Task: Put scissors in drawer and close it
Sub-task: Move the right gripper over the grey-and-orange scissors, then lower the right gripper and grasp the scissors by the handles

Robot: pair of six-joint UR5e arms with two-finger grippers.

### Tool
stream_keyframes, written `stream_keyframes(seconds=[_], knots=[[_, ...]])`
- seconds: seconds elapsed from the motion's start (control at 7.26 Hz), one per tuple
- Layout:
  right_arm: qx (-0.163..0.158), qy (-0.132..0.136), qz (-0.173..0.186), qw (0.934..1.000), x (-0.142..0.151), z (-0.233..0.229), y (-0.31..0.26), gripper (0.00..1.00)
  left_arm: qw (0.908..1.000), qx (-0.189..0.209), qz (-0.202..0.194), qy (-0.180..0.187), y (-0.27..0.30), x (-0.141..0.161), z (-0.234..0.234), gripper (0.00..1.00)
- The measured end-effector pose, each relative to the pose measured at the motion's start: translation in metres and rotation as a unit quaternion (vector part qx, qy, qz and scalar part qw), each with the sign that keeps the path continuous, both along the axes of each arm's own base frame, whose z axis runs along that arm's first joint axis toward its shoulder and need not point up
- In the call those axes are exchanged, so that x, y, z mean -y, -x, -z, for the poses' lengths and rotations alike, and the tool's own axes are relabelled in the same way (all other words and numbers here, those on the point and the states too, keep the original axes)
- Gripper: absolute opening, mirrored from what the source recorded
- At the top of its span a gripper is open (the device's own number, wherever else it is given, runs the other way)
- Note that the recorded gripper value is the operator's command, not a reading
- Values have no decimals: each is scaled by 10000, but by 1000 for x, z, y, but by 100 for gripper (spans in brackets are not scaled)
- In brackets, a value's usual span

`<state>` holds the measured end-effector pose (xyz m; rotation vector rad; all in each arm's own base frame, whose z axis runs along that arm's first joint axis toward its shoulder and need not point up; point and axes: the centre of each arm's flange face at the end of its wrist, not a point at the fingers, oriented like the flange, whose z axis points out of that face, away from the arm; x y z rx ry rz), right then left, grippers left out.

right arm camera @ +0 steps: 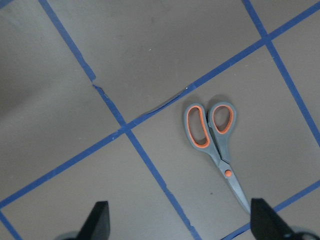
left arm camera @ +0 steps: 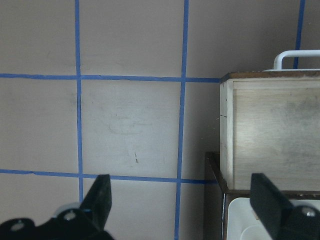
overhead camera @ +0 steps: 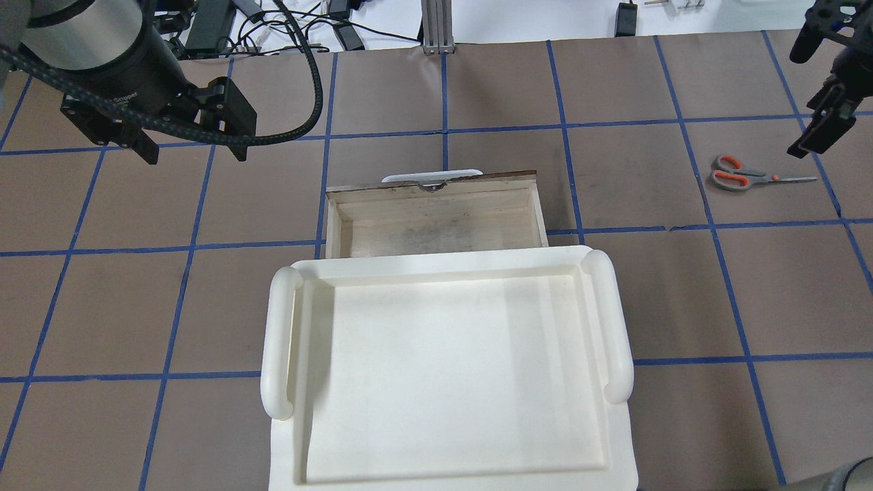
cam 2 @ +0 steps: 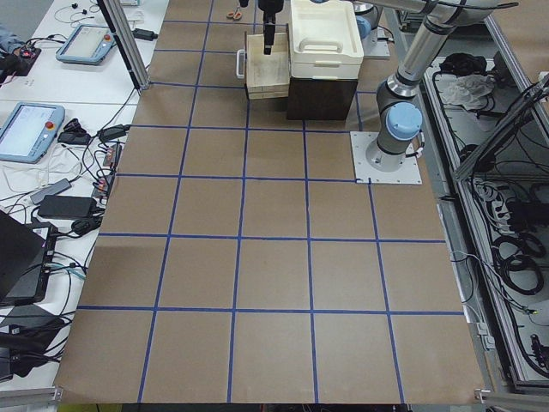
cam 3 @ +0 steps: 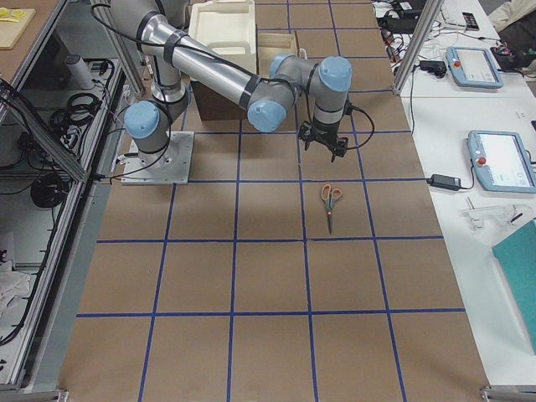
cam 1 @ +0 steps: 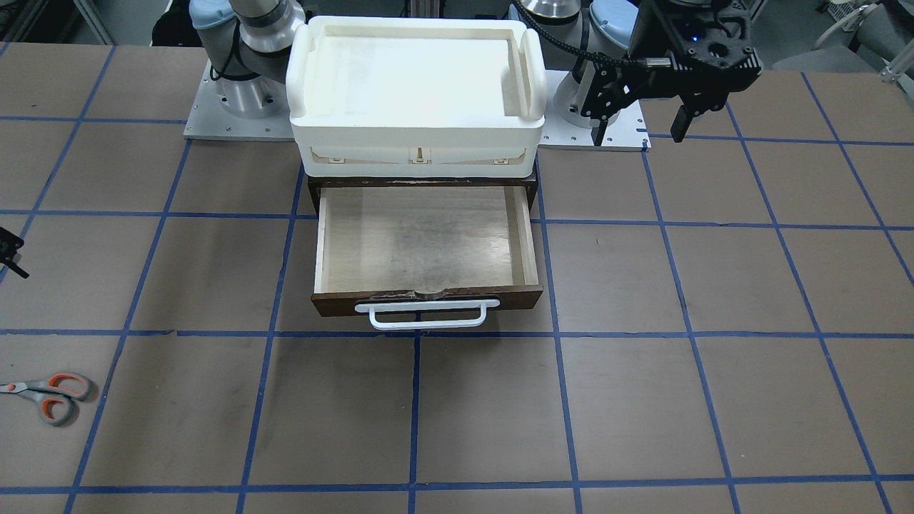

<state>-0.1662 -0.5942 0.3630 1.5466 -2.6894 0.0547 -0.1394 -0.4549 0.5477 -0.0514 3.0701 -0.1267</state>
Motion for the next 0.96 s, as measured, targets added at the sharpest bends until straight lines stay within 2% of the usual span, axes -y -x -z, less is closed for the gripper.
stream_keyframes(seconds=[0.14,0.41,0.55,0.69,0.96], knots=[[-56,69,-87,9999,11,20,11,100,10000,5,9,-24,0,0,0,100],[-30,36,-297,9995,25,56,20,100,10000,41,37,-28,-1,0,1,100],[-28,2,-528,9986,29,69,22,100,10000,57,42,-23,-1,0,1,100],[-28,-75,-920,9957,32,84,25,100,10000,64,45,-21,-1,0,1,100],[-92,-110,-1777,9840,43,116,32,100,10000,67,44,-20,-1,1,1,100]])
